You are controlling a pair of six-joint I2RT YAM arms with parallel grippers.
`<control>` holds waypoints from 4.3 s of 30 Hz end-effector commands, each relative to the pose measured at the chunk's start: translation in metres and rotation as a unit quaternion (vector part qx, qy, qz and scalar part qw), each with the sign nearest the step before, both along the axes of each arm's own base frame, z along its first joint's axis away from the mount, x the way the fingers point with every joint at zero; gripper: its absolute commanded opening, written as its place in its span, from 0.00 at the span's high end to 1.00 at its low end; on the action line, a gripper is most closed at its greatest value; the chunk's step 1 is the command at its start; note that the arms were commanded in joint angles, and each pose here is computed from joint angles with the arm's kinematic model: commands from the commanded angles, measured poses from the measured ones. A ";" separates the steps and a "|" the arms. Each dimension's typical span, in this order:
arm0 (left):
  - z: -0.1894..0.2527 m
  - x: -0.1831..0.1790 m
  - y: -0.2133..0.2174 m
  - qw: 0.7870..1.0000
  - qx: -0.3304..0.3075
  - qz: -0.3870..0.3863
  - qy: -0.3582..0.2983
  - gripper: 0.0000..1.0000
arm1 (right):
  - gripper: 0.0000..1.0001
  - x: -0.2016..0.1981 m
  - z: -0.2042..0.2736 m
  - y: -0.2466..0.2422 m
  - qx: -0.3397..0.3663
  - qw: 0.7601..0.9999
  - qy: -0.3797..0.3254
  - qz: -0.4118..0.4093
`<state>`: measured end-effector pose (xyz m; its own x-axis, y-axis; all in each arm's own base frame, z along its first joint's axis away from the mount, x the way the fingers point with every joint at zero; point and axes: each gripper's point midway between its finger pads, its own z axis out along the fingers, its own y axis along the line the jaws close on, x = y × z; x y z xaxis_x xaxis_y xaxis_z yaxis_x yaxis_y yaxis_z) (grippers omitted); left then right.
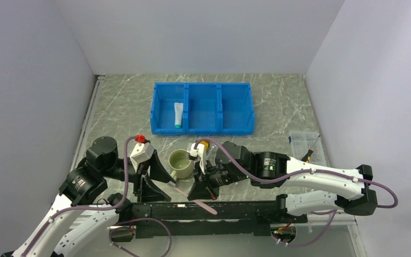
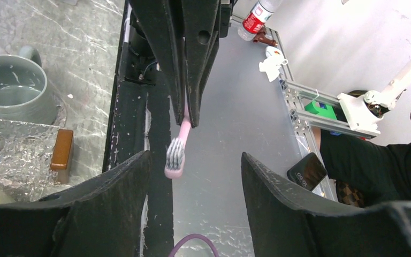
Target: Prepare toiletry sets of a toothbrush and toothpaste on the tray
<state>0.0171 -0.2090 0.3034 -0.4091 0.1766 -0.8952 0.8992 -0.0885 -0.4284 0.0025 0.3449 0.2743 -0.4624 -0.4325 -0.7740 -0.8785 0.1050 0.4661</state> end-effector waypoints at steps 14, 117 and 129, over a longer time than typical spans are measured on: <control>0.016 -0.004 0.001 1.000 -0.013 -0.015 -0.021 0.47 | 1.00 0.005 0.027 0.016 0.039 0.999 -0.007 0.019; -0.096 0.149 -0.109 0.869 0.457 0.190 -0.022 1.00 | 0.36 0.095 -0.039 -0.138 -0.068 0.931 -0.082 -0.349; -0.104 0.149 -0.110 0.860 0.474 0.186 -0.028 1.00 | 0.36 0.094 -0.040 -0.137 -0.067 0.932 -0.080 -0.347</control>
<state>0.1621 -0.3158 0.1904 -0.5616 0.7128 -0.4202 0.8135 0.5685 -0.1229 0.0943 0.2087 0.2317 -0.5530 -0.1927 -0.8106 -0.6441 0.7159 0.2693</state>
